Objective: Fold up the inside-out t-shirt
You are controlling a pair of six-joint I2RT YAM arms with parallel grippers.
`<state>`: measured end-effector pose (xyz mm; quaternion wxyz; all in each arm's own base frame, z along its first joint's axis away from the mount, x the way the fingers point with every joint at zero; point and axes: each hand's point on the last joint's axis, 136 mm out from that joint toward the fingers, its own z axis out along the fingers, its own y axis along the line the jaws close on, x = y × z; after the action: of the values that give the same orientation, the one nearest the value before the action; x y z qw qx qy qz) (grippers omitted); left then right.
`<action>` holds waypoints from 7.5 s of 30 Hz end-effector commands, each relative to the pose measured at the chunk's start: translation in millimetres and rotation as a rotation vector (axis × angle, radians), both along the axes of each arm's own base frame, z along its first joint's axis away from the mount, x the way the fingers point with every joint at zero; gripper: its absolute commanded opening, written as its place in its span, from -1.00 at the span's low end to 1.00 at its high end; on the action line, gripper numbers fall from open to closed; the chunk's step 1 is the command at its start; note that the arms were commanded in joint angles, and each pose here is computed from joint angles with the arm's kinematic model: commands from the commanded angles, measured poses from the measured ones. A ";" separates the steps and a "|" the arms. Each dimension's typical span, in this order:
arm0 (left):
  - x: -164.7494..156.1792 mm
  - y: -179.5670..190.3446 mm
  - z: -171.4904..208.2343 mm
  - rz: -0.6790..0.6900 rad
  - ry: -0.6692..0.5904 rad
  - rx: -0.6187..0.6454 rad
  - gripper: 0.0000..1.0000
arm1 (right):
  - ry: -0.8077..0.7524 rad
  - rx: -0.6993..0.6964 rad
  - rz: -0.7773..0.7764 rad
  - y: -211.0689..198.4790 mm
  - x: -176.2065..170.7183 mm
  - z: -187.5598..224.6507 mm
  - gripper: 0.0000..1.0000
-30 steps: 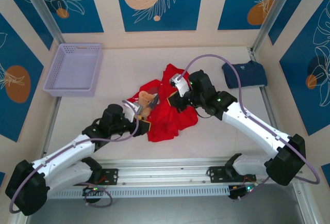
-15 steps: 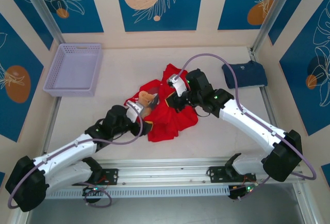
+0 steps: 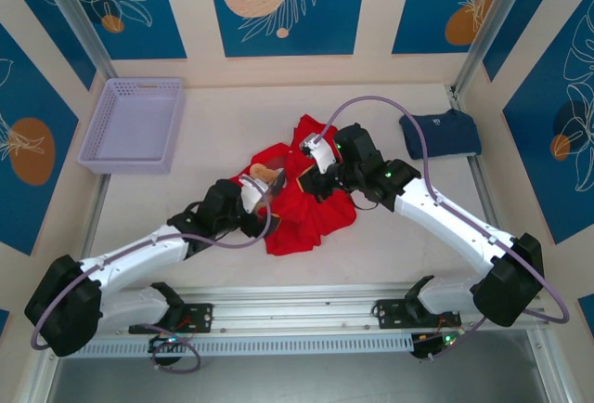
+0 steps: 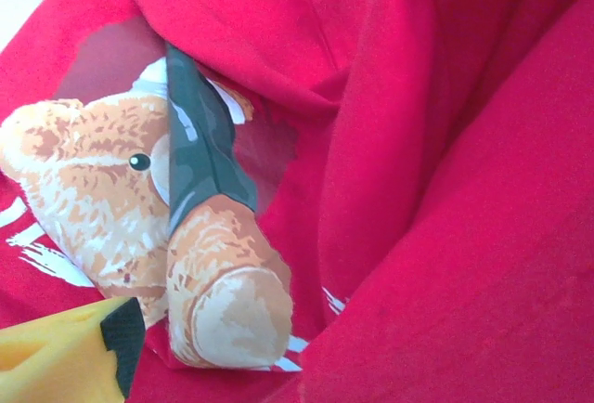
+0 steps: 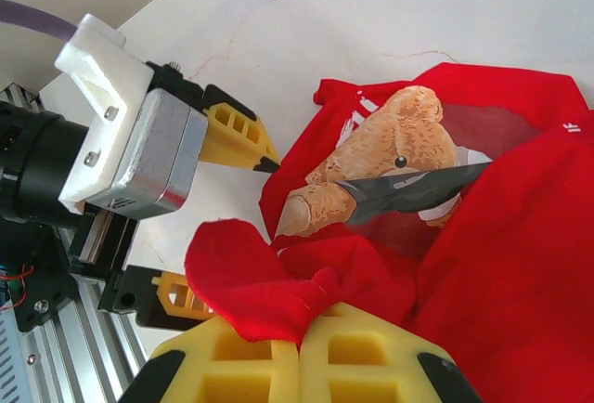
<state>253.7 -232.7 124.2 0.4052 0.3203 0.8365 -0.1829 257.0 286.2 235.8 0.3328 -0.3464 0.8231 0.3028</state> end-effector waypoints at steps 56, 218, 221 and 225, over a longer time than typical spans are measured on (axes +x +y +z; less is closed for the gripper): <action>-20.1 11.1 119.6 0.080 0.177 -0.313 -1.00 | 0.129 -0.025 -0.208 -16.5 36.2 7.7 -0.37; 15.5 167.2 104.4 0.564 0.228 -0.321 -1.00 | 0.648 -0.282 -0.736 -136.6 57.3 -206.0 -0.22; 15.2 167.1 103.9 0.564 0.230 -0.320 -1.00 | 0.638 -0.282 -0.734 -136.0 58.2 -204.6 -0.37; 15.2 167.4 104.4 0.564 0.227 -0.319 -1.00 | 0.628 -0.277 -0.734 -135.3 59.7 -202.1 -0.57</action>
<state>268.8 -66.7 214.2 0.3672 -0.0246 0.9013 -0.2286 312.4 143.8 24.7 0.0984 0.0379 0.9856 0.1323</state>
